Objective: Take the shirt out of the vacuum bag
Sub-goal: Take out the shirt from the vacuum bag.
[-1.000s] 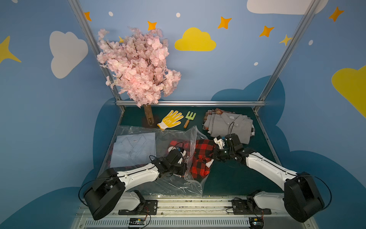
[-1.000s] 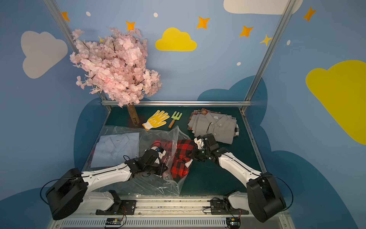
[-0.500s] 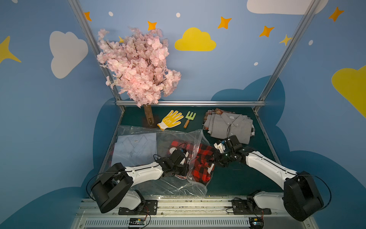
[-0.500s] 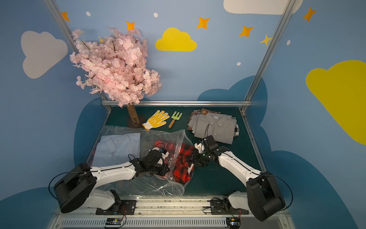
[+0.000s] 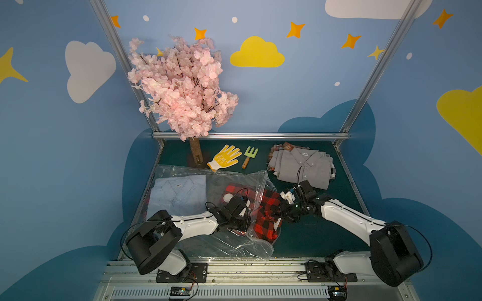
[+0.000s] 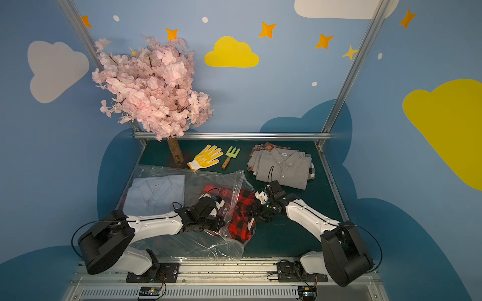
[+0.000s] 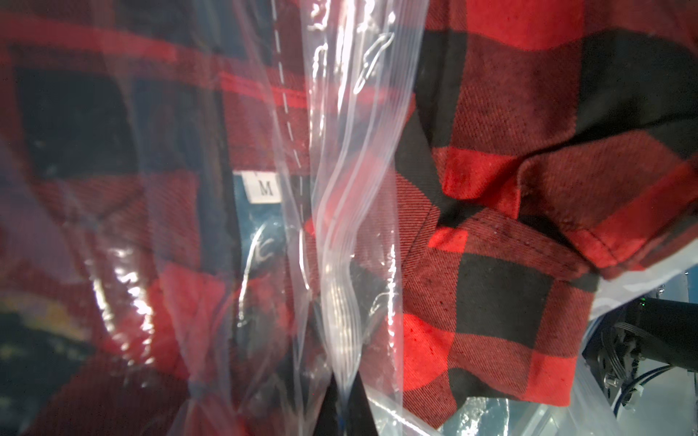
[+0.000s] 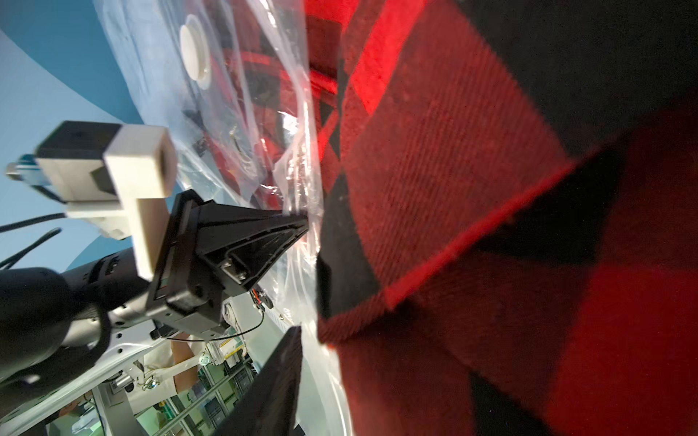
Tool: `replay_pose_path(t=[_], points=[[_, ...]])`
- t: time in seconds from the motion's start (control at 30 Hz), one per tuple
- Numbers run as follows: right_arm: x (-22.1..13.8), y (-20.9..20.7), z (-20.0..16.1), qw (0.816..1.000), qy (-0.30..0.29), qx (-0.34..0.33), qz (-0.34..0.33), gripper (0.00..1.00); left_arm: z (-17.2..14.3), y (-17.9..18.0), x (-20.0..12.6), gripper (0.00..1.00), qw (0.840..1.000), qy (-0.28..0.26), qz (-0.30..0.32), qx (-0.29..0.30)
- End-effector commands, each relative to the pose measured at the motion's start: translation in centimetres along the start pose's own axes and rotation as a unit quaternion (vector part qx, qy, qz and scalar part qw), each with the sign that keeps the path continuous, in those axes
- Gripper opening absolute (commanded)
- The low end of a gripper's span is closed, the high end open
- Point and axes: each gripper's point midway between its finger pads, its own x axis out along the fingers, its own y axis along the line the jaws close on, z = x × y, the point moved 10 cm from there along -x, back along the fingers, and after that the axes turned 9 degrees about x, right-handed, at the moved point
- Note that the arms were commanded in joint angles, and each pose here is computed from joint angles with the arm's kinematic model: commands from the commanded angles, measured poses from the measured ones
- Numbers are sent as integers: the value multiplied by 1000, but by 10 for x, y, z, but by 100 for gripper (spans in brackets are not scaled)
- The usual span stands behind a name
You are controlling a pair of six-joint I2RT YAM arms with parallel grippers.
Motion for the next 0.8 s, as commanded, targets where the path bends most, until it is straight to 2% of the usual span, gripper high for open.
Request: replay_pose_path(t=[0.0, 0.1, 0.2, 0.5, 0.57, 0.7, 0.77], points=[[6, -9, -1, 1000, -5, -1, -28, 50, 5, -4, -2, 3, 1000, -8, -6, 7], [10, -22, -5, 999, -10, 6, -50, 55, 5, -4, -2, 3, 1000, -9, -7, 7], [14, -23, -3, 999, -14, 2, -38, 58, 6, -4, -2, 3, 1000, -10, -7, 8], [24, -19, 9, 999, -35, -2, -39, 61, 4, -4, -4, 3, 1000, -10, -7, 5], [26, -18, 12, 999, -36, 0, -40, 55, 3, -4, -3, 3, 1000, -7, -7, 5], [25, -10, 16, 999, -38, -2, -24, 22, 3, -5, -2, 3, 1000, -6, -7, 6], [21, -7, 13, 999, -39, -5, -19, 10, 3, -5, -3, 3, 1000, -7, -5, 6]])
